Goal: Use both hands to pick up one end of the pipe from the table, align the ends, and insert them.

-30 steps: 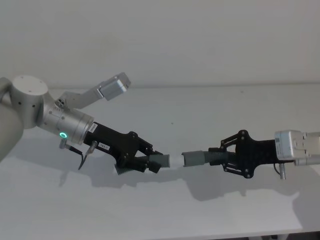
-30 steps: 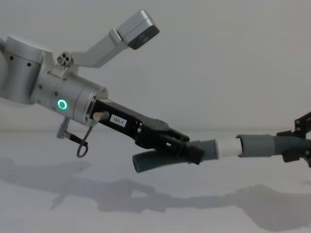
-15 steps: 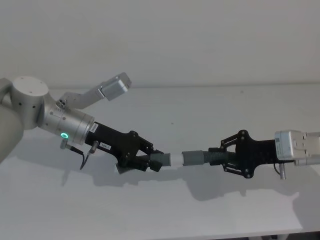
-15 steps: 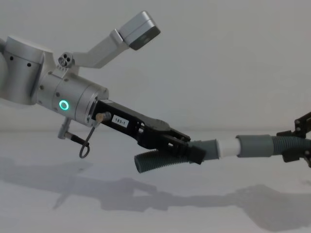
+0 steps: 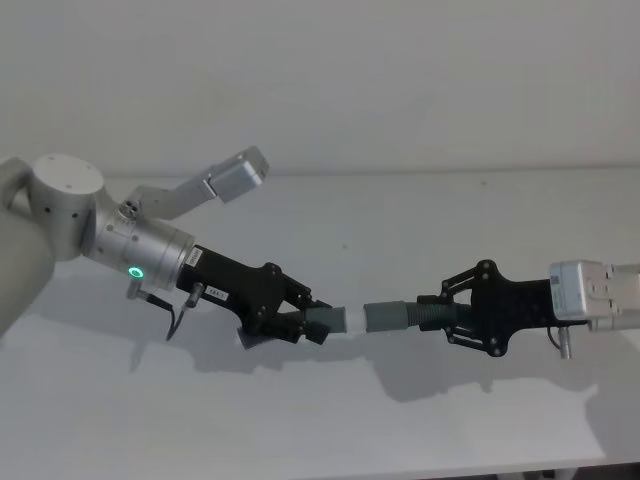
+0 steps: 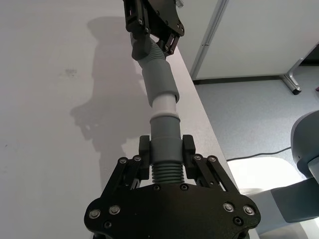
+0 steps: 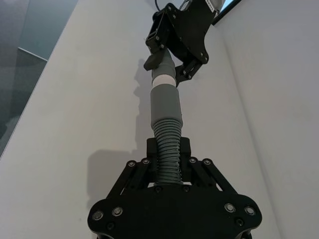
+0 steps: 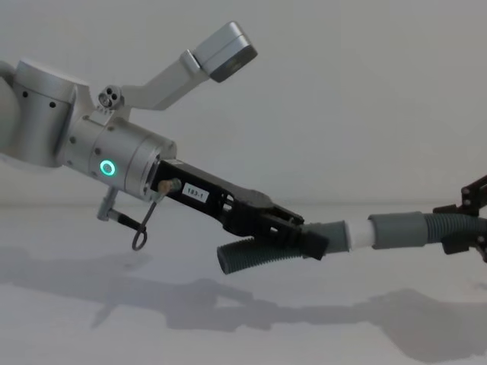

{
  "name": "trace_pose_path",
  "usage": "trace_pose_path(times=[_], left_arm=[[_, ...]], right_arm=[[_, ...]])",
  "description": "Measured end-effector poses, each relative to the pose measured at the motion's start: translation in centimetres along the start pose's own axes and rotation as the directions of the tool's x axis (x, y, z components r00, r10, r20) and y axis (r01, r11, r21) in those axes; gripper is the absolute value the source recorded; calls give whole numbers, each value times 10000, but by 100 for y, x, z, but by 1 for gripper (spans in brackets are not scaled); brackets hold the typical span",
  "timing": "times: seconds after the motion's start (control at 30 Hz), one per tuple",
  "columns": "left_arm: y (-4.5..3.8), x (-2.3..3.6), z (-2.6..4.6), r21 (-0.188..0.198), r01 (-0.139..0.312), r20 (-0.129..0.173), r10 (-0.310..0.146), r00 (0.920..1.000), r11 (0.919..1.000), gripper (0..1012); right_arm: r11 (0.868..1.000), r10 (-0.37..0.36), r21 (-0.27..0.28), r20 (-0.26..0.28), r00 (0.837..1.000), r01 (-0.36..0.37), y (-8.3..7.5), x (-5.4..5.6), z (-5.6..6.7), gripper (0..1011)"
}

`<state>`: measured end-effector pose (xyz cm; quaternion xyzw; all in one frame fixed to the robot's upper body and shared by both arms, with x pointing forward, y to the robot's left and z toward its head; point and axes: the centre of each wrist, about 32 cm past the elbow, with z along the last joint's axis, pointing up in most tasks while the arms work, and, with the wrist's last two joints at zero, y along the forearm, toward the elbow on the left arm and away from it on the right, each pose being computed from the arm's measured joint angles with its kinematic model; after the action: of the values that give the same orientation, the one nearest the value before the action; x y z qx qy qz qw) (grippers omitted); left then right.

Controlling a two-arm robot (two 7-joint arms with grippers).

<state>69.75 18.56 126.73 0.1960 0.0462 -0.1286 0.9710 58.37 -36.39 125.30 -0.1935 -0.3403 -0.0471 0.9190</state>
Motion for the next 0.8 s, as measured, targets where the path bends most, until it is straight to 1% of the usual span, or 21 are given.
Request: trace_pose_path(times=[0.3,0.8], left_arm=[[-35,26,3,-36,-14,-49,14,10000,10000,353],[-56,41,-4,-96,-11,-101,10,9999,10000,353]], right_arm=[[10000,0,1,0,10000,0,0,0,0,223],[10000,0,0,0,10000,0,0,0,0,223]])
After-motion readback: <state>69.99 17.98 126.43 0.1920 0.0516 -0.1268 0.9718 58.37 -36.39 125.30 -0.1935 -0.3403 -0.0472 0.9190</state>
